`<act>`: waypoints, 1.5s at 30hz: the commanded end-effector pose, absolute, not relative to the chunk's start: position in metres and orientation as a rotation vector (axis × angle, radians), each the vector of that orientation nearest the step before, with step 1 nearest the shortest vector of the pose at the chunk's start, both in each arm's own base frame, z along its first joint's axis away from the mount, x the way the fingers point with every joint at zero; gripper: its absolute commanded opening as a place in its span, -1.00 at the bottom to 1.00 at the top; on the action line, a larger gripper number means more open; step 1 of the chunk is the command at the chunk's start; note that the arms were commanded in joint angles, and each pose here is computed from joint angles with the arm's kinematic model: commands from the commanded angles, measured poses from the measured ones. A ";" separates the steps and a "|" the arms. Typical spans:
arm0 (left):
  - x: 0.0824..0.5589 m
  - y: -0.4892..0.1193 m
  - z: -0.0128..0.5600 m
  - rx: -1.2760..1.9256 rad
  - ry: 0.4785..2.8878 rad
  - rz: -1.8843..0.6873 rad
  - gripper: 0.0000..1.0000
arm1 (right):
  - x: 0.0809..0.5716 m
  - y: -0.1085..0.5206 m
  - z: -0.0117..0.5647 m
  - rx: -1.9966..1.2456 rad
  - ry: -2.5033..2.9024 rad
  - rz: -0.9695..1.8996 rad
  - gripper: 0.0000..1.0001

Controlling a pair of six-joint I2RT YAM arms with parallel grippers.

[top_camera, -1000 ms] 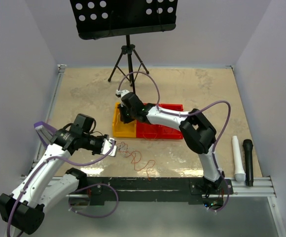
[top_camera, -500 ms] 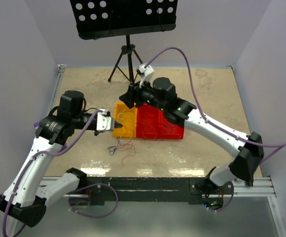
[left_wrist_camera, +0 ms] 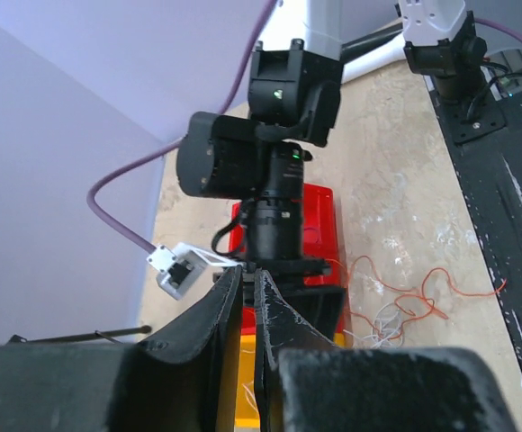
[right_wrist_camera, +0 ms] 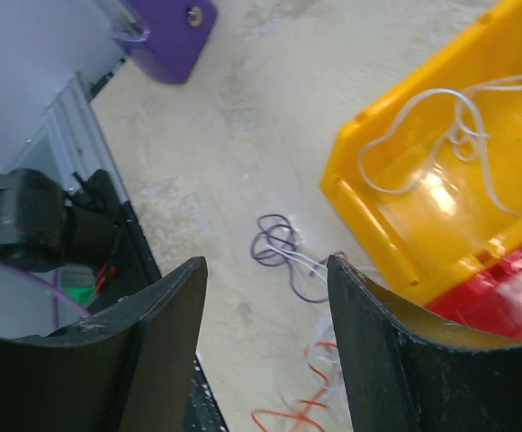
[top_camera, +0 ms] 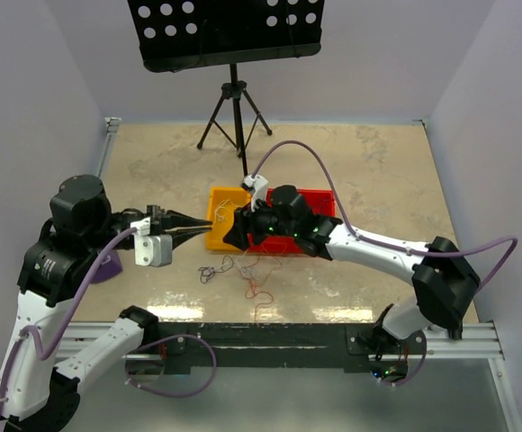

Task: Untangle the cables

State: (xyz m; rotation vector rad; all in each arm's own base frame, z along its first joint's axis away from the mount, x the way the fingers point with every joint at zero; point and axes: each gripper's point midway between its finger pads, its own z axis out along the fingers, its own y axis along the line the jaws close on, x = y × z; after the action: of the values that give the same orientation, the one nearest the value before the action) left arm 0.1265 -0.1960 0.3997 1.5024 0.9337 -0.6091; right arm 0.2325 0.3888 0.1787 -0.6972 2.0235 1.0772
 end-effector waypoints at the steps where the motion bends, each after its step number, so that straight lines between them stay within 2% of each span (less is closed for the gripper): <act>1: 0.128 -0.197 0.423 1.469 0.876 -0.579 -0.68 | 0.213 0.415 0.202 -0.751 1.916 1.165 0.21; 5: 0.139 -0.195 0.384 1.527 0.971 -0.576 -0.56 | 0.227 0.406 0.191 -0.702 1.978 1.021 0.20; 9: 0.157 -0.187 0.300 1.599 1.188 -0.574 -0.49 | 0.233 0.389 0.199 -0.666 1.989 0.914 0.20; 15: 0.165 -0.172 0.188 1.762 1.378 -0.573 -0.12 | 0.222 0.365 0.178 -0.584 2.088 0.770 0.21; 20: 0.171 -0.162 0.127 1.852 1.505 -0.586 -0.05 | 0.217 0.338 0.166 -0.439 2.161 0.608 0.25; 24: 0.170 -0.166 0.109 1.851 1.495 -0.606 0.06 | 0.210 0.317 0.171 -0.360 2.170 0.581 0.28; 31: 0.174 -0.167 0.076 1.854 1.523 -0.616 0.21 | 0.200 0.299 0.139 -0.364 2.250 0.510 0.29; 36: 0.182 -0.168 0.064 1.858 1.541 -0.606 0.23 | 0.197 0.300 0.119 -0.392 2.283 0.502 0.28; 40: 0.187 -0.171 0.062 1.849 1.540 -0.602 0.23 | 0.195 0.301 0.102 -0.413 2.307 0.488 0.19; 45: 0.189 -0.173 0.059 1.846 1.527 -0.608 0.22 | 0.198 0.305 0.089 -0.429 2.322 0.462 -0.03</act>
State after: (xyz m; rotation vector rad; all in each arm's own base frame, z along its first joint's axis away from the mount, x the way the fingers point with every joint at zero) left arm 0.1826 -0.1652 0.0570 1.8573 1.5825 -0.6096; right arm 0.1925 0.2938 0.0857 -0.4488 2.3477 0.4265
